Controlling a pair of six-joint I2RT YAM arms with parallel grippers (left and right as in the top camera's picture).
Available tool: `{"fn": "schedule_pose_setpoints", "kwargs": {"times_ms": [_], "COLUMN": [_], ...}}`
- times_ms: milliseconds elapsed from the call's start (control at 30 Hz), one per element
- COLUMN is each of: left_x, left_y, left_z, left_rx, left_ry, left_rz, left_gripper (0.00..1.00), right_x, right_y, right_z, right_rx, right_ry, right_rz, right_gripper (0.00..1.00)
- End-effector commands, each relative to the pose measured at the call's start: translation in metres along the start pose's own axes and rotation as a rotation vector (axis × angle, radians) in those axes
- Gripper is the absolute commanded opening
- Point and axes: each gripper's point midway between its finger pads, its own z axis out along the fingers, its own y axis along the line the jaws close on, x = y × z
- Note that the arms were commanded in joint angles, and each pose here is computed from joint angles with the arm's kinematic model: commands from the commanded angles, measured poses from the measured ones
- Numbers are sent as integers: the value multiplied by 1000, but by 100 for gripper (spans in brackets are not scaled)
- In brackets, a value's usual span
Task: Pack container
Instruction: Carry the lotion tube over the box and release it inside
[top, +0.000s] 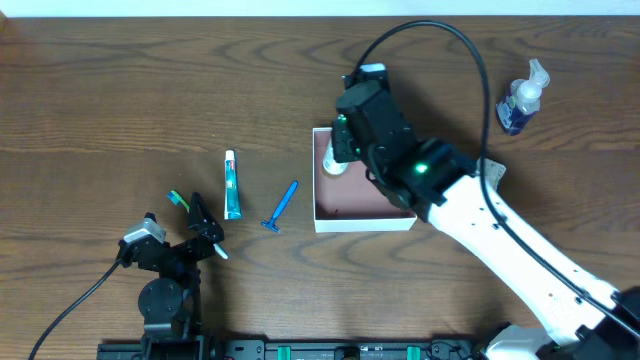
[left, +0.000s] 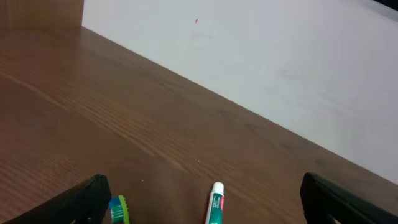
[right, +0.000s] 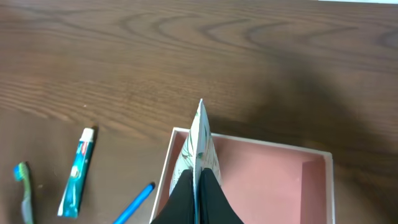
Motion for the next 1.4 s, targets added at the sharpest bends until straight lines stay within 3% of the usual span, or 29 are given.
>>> {"fn": "schedule_pose_setpoints", "kwargs": {"times_ms": [0, 933, 967, 1133, 1367], "left_x": [16, 16, 16, 16, 16], "left_y": [8, 8, 8, 8, 8], "left_z": [1, 1, 1, 1, 1], "left_rx": [-24, -24, -24, -24, -24], "left_ry": [45, 45, 45, 45, 45], "left_rz": [19, 19, 19, 19, 19], "left_gripper": [98, 98, 98, 98, 98], "right_x": [-16, 3, 4, 6, 4], "right_y": [2, 15, 15, 17, 28], "right_z": [3, 69, 71, 73, 72], "right_rx": [35, 51, 49, 40, -18], "right_ry": [-65, -44, -39, -33, -29], "right_rz": [25, 12, 11, 11, 18], "right_gripper": [1, 1, 3, 34, 35]}}
